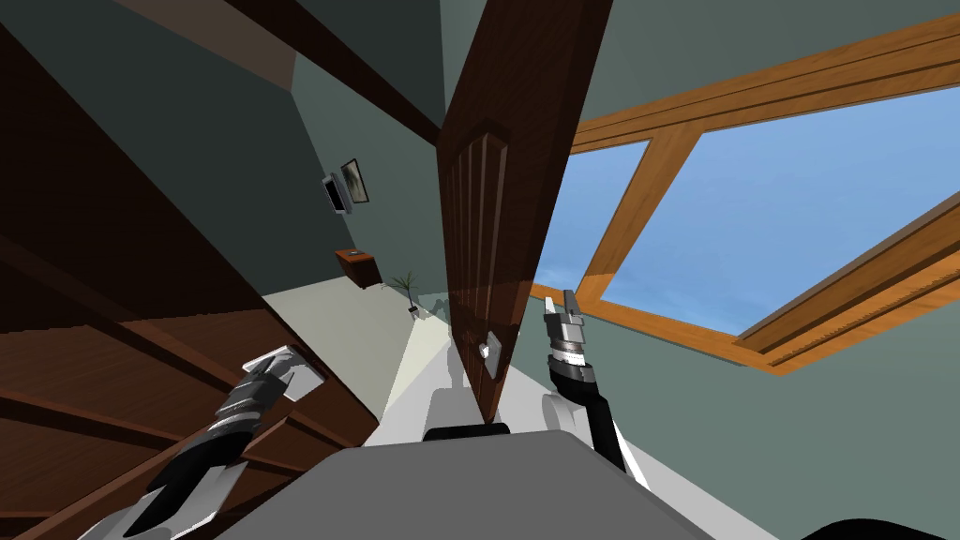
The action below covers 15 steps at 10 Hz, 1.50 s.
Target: Pull the door open
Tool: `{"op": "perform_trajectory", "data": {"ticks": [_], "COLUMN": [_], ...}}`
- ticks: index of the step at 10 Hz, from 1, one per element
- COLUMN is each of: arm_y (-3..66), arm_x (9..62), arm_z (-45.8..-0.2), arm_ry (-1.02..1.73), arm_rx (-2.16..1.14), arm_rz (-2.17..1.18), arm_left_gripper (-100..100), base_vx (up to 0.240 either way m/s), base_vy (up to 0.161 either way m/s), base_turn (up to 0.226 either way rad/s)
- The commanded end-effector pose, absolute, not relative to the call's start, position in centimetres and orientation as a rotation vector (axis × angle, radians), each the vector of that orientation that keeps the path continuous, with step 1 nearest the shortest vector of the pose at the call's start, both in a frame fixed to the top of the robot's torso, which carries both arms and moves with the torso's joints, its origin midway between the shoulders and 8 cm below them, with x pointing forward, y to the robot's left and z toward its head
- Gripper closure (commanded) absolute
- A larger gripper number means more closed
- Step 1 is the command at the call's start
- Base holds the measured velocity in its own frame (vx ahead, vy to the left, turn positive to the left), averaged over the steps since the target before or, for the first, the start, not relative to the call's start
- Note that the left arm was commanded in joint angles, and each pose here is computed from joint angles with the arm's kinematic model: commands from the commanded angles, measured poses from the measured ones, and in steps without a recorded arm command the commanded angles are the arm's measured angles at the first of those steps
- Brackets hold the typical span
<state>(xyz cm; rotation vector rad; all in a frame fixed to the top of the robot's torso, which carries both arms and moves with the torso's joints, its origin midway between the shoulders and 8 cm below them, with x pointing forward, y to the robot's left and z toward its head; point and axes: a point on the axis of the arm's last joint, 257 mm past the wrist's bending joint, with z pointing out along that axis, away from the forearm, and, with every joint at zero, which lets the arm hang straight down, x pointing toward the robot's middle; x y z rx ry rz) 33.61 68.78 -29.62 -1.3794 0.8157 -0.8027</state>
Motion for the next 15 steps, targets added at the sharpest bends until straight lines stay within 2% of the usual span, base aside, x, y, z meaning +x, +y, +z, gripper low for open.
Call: {"op": "perform_trajectory", "data": {"ticks": [1,2,8,15], "arm_y": [68.8,68.8,69.4,72.9], "arm_x": [33.6,33.6,33.0,30.1], "arm_z": [-29.6,-29.6,-29.8,-29.6], "arm_ry": [0.816,0.816,0.802,0.713], "arm_rx": [-1.379,-1.379,-1.394,-1.449], "arm_rz": [-0.803,-0.803,-0.788,-0.713], "arm_left_gripper": [-100,100,100,100], "base_vx": [0.0,0.0,-0.002,-0.033], "base_vy": [0.0,0.0,-0.016,-0.211], "base_turn": [0.0,0.0,0.008,0.111]}}
